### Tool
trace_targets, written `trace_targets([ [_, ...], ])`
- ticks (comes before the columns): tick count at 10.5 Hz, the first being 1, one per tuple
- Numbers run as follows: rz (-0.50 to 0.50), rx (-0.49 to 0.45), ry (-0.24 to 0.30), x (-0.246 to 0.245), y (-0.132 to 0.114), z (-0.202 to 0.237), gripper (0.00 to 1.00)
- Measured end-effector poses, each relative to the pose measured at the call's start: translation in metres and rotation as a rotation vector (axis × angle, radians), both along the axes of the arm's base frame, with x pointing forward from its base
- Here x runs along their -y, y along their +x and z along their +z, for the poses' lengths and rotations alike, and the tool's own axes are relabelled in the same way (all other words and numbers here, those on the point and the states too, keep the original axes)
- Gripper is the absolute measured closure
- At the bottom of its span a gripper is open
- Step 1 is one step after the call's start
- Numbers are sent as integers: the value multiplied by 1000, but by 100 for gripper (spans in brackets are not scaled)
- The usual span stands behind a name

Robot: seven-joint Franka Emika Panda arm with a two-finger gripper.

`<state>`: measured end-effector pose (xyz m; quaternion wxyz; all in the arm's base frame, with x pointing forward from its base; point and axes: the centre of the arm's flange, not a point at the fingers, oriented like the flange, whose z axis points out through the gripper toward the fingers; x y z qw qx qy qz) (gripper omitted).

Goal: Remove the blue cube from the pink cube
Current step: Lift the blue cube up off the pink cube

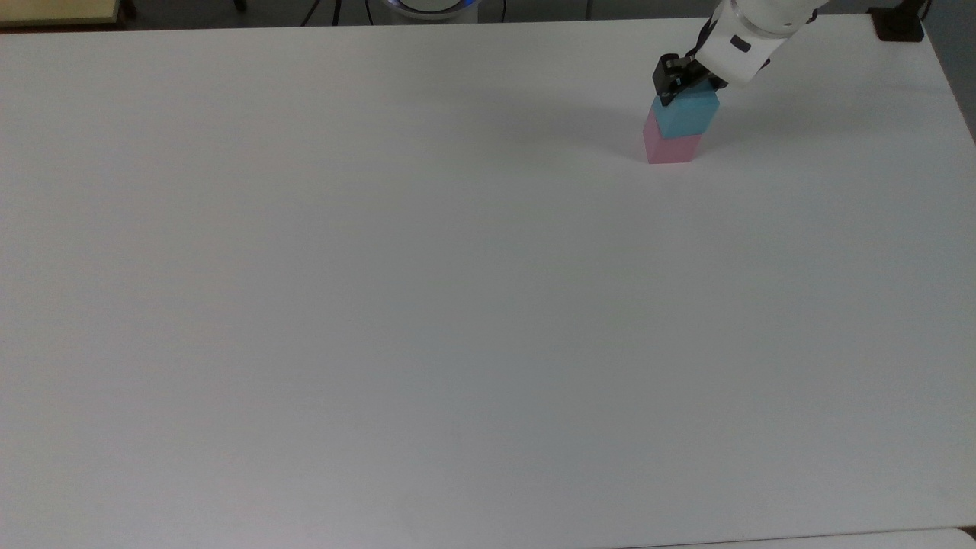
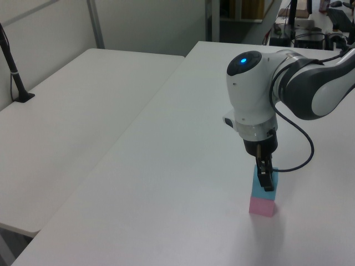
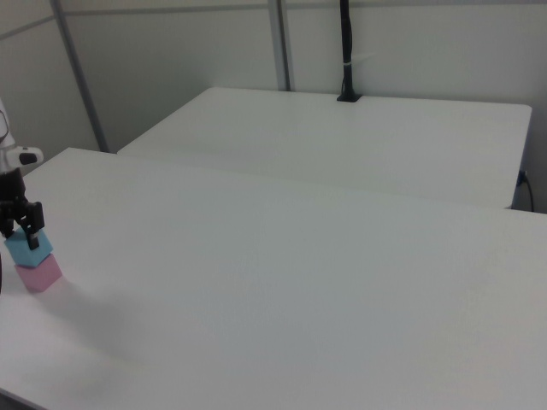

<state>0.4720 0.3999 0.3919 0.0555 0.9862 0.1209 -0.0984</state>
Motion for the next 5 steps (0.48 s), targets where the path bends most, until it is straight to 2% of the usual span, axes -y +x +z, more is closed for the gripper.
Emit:
trace_targets([
  [2, -27, 49, 25, 25, 21, 30, 42],
  [5, -82, 112, 59, 123, 93, 65, 42],
])
